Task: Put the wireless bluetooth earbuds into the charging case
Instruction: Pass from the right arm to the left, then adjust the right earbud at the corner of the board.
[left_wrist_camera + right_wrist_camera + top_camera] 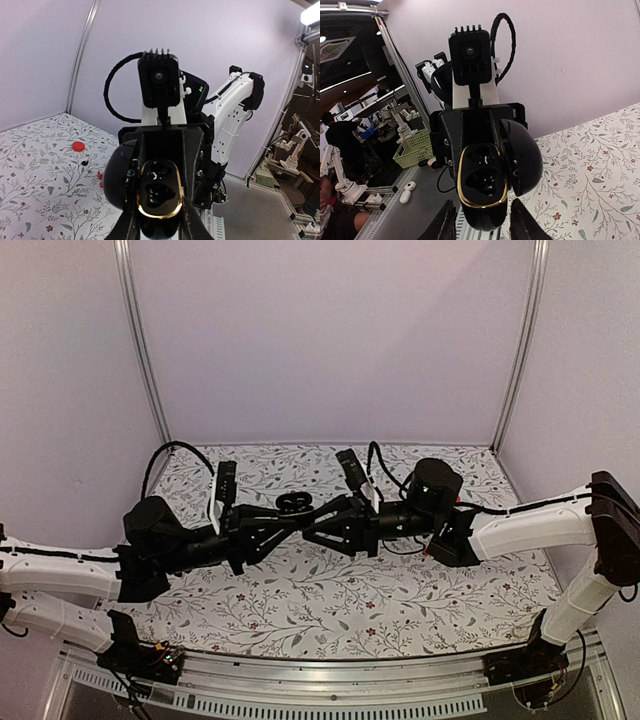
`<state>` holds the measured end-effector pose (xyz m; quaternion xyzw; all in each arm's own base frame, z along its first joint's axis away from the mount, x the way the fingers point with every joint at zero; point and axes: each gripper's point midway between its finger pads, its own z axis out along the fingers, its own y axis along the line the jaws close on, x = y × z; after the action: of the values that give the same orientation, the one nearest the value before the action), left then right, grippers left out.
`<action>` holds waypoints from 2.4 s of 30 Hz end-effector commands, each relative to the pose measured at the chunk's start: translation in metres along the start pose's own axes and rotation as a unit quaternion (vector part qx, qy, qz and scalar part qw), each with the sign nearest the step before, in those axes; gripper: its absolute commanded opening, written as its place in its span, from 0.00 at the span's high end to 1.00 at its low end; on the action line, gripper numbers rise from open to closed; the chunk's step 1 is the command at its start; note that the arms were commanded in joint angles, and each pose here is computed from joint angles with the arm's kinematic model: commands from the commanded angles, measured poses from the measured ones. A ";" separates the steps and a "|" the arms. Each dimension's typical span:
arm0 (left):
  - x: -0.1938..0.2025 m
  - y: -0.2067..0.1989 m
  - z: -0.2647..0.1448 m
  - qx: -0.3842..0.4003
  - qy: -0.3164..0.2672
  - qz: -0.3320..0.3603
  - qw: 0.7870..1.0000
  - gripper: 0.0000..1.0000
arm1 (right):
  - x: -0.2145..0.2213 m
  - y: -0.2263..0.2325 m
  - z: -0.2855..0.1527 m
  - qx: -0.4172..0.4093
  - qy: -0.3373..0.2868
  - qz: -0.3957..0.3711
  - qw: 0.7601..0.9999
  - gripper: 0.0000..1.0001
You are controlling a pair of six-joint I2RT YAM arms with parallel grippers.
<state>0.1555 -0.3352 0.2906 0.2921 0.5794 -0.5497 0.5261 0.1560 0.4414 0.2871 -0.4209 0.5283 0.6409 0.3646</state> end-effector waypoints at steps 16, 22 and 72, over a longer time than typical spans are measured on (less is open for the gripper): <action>0.036 0.026 -0.025 -0.078 0.108 0.046 0.990 1.00 | 0.052 -0.046 -0.102 0.177 0.054 0.071 0.980 0.20; 0.061 0.031 -0.028 -0.077 0.170 0.067 0.980 1.00 | 0.046 -0.048 -0.156 0.268 0.056 0.086 0.958 0.20; 0.096 0.036 -0.007 -0.039 0.233 0.060 0.970 1.00 | 0.153 -0.162 -0.392 0.719 0.071 0.285 0.630 0.44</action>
<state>0.1556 -0.3405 0.1730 0.4262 0.7034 -0.4031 0.4013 0.2941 0.0915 0.0505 0.1007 0.9411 0.1137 0.3022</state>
